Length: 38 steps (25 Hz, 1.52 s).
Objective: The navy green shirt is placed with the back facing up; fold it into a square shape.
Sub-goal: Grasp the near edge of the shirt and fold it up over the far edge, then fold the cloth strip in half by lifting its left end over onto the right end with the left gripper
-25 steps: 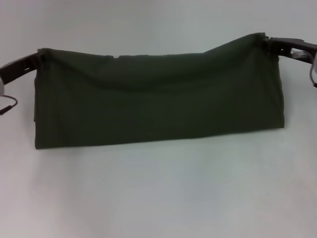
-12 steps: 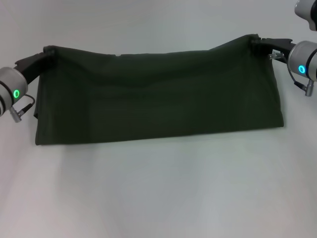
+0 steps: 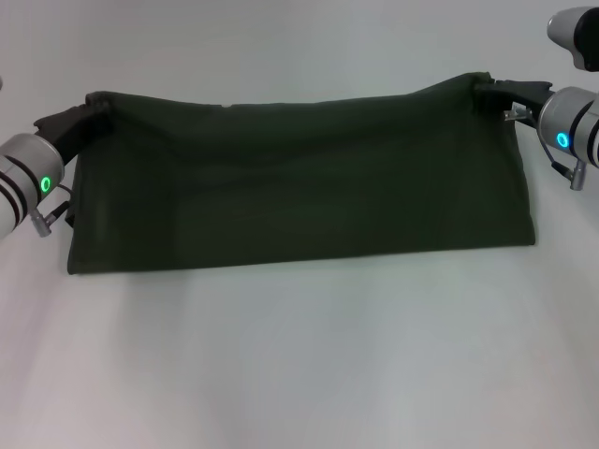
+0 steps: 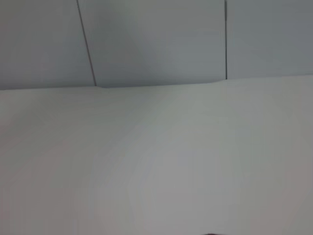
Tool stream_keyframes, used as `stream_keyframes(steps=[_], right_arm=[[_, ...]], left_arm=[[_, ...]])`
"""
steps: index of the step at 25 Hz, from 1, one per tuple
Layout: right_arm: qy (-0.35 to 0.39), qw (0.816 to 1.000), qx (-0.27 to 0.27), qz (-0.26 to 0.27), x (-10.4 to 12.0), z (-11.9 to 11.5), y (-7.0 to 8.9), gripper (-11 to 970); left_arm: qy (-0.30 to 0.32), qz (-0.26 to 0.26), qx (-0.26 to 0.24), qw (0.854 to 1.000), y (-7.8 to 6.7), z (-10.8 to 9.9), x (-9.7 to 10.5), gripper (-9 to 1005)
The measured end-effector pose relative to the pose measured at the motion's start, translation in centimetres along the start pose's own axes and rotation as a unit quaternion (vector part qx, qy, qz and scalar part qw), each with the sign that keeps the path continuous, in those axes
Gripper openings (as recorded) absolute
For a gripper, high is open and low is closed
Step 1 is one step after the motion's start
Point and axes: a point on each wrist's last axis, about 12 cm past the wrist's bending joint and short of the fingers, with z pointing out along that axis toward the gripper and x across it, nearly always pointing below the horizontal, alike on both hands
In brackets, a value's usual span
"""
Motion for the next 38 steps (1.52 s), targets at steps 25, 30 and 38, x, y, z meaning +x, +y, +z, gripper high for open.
stream_keyframes(steps=[25, 30, 38], right_arm=[[-0.003, 1.000, 0.018, 0.007, -0.1, 0.1, -0.1, 400], [-0.004, 1.000, 0.017, 0.013, 0.1, 0.0, -0.3, 511], [-0.044, 0.996, -0.035, 0.065, 0.7, -2.1, -2.5, 621]], left_arm=[[0.015, 0.001, -0.018, 1.000, 0.0, 0.2, 0.4, 295], [0.012, -0.023, -0.028, 0.999, 1.5, -0.2, -0.1, 486], [0.033, -0.056, 0.051, 0.997, 3.4, -2.2, -1.7, 564]])
